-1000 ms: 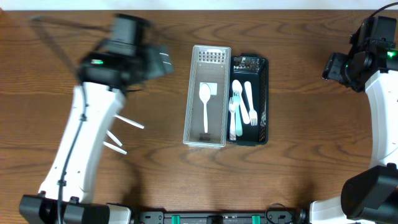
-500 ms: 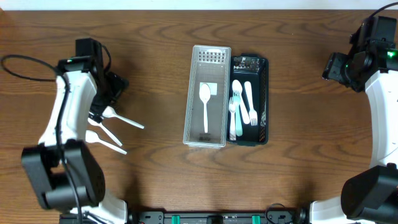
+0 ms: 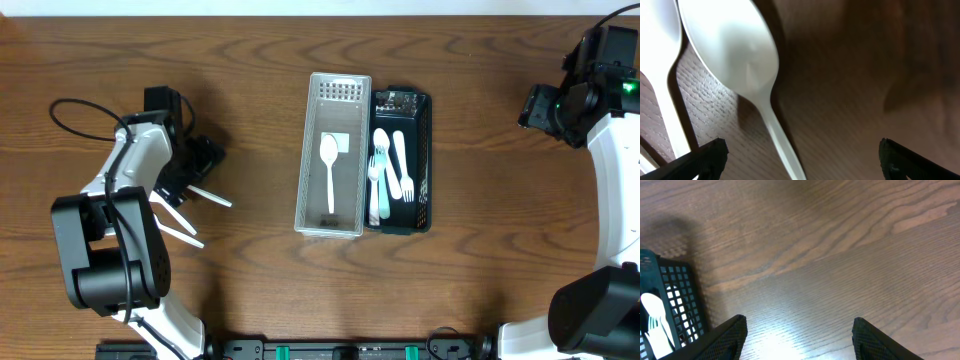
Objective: Pack container
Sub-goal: 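Move the left gripper back over the remaining white spoons, then lower the left gripper and grasp a second white spoon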
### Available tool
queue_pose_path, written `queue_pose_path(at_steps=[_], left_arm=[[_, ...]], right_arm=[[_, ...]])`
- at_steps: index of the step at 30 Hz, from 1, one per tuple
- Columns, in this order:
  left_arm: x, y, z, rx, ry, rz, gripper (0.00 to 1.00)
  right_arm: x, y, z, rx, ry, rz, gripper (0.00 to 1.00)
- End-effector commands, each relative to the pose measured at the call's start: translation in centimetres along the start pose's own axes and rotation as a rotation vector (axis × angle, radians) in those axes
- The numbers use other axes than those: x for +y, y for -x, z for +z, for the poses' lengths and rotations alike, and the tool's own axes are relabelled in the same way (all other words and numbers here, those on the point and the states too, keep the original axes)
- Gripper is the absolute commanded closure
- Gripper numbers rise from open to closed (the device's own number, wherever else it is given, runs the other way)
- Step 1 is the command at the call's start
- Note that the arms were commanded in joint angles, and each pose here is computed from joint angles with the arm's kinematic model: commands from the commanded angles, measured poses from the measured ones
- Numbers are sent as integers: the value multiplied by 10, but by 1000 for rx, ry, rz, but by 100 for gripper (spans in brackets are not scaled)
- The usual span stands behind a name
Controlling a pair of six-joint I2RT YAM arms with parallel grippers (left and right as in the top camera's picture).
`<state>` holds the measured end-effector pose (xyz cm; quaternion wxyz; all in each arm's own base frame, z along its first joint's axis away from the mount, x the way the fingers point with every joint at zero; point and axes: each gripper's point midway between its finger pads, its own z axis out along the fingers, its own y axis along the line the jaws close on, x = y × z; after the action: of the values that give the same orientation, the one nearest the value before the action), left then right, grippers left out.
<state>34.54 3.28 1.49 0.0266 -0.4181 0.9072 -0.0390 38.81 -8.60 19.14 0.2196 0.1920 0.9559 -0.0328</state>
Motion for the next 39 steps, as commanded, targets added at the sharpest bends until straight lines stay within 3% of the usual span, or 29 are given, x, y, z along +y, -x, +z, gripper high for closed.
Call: queue_pose_path(at_steps=[1, 21, 24, 39], left_arm=[[6, -6, 9, 25, 10, 29, 2], [10, -7, 33, 57, 43, 9, 1], [9, -6, 33, 53, 39, -9, 17], [5, 1, 33, 28, 18, -12, 60]], right_arm=[[-7, -3, 5, 18, -19, -6, 29], [-7, -5, 5, 28, -21, -7, 30], [-7, -6, 5, 31, -21, -7, 30], [-7, -7, 5, 35, -22, -7, 30]])
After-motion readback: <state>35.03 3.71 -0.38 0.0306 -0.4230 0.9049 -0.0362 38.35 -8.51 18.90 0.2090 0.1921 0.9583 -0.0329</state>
